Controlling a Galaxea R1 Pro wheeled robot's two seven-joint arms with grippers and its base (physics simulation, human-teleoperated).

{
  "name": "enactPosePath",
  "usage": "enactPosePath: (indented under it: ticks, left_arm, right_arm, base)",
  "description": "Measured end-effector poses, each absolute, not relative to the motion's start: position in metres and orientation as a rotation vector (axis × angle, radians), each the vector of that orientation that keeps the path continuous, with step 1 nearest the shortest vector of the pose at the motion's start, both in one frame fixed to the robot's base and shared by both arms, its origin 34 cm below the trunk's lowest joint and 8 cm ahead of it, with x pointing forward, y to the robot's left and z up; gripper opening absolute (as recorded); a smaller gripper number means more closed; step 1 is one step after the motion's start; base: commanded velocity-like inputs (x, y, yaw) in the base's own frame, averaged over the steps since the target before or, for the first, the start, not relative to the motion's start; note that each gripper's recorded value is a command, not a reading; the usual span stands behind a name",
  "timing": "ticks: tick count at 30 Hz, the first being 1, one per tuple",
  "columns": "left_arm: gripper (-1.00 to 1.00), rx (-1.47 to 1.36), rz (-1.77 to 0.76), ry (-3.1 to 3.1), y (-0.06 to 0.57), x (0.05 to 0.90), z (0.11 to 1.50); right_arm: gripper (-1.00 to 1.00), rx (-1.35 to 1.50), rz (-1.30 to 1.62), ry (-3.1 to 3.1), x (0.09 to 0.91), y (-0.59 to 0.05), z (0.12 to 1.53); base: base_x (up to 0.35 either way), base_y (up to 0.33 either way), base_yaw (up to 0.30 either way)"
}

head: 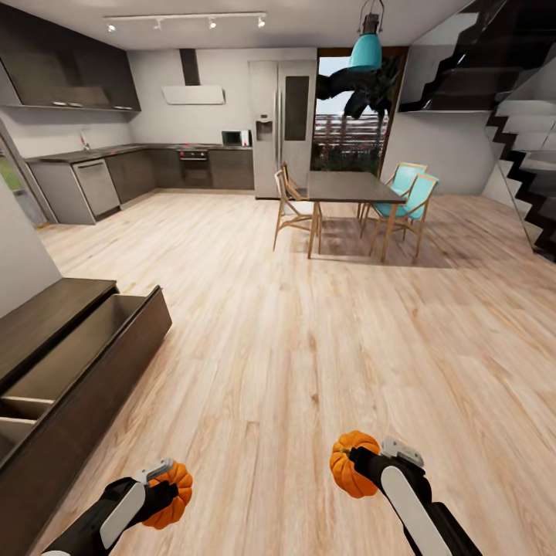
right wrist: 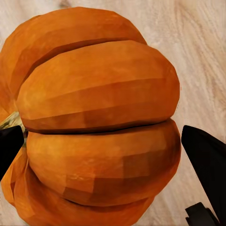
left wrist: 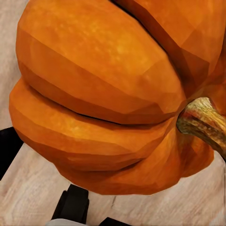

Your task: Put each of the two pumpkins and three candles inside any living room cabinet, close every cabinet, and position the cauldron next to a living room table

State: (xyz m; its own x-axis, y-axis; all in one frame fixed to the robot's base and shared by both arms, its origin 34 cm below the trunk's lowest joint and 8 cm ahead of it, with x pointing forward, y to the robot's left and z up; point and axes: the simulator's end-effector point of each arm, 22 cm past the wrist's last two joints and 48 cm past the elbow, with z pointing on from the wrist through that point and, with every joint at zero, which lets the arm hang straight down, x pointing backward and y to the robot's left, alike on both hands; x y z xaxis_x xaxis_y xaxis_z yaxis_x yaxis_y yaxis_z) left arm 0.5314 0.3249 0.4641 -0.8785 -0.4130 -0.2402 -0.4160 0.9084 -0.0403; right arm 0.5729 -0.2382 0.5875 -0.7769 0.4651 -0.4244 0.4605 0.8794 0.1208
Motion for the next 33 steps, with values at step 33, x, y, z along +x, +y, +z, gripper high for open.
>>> enactPosePath:
  ticks: [33]
  left_arm:
    - [-1.0,-0.619,0.018,2.829,0.324,0.531,0.464]
  right_arm:
    - [-1.0,0.733,-0.001,2.59,0.572,-0.253,0.585]
  base:
    - [0.331,-0.107,0.0]
